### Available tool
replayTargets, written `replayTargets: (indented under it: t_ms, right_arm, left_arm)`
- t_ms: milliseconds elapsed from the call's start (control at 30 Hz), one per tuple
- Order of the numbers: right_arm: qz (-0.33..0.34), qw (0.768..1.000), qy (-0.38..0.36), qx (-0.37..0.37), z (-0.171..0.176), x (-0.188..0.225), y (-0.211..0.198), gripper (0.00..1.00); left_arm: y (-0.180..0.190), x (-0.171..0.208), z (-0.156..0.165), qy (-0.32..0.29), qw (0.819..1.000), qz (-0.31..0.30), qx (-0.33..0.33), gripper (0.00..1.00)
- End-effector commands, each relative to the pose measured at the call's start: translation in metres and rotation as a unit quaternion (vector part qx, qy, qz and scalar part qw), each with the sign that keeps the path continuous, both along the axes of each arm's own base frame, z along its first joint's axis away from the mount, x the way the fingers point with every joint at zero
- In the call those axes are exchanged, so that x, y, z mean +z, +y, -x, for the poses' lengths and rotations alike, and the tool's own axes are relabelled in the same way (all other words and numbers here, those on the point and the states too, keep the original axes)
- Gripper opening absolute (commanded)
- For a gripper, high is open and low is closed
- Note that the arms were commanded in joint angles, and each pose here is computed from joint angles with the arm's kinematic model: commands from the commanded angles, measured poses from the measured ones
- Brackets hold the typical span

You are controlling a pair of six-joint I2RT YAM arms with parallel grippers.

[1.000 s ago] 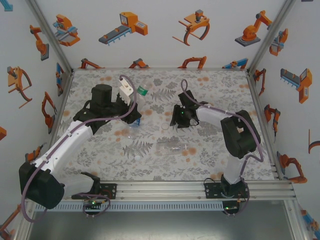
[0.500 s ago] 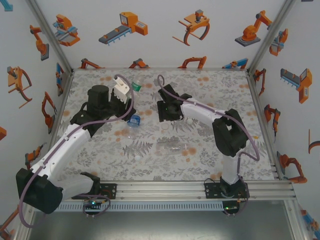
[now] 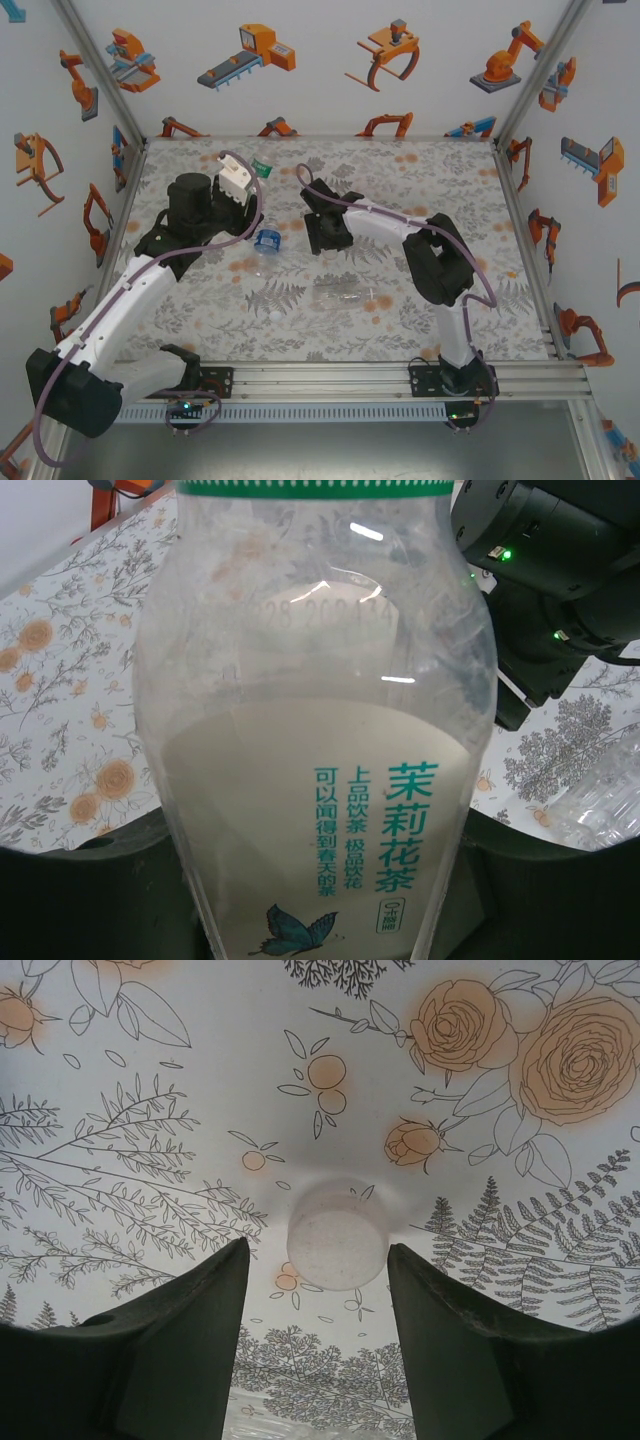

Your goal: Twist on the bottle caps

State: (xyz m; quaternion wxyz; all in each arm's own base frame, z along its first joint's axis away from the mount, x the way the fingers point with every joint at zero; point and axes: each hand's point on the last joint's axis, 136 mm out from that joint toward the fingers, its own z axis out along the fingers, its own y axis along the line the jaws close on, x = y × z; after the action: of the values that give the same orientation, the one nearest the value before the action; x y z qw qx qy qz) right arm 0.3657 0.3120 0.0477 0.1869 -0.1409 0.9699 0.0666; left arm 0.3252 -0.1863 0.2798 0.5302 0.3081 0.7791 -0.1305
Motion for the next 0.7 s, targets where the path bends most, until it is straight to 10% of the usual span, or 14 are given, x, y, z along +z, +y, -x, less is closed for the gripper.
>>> replayTargets:
  t_ms: [0,667]
  right_arm:
    - [0.006,1.0,0.011,-0.012,0.0032,-0.0067,-0.0039,0.54]
    - [0.008,0.999,0.017,-0.033,0.0036,-0.0163,-0.0102,0.5]
  left_arm:
    - [0.0013,0.0074,-0.0019,-0.01,1.0,0.009,0.005,0.0]
    - [0.0011,0.0065,-0.0018,-0.009,1.0,0.009,0.004,0.0]
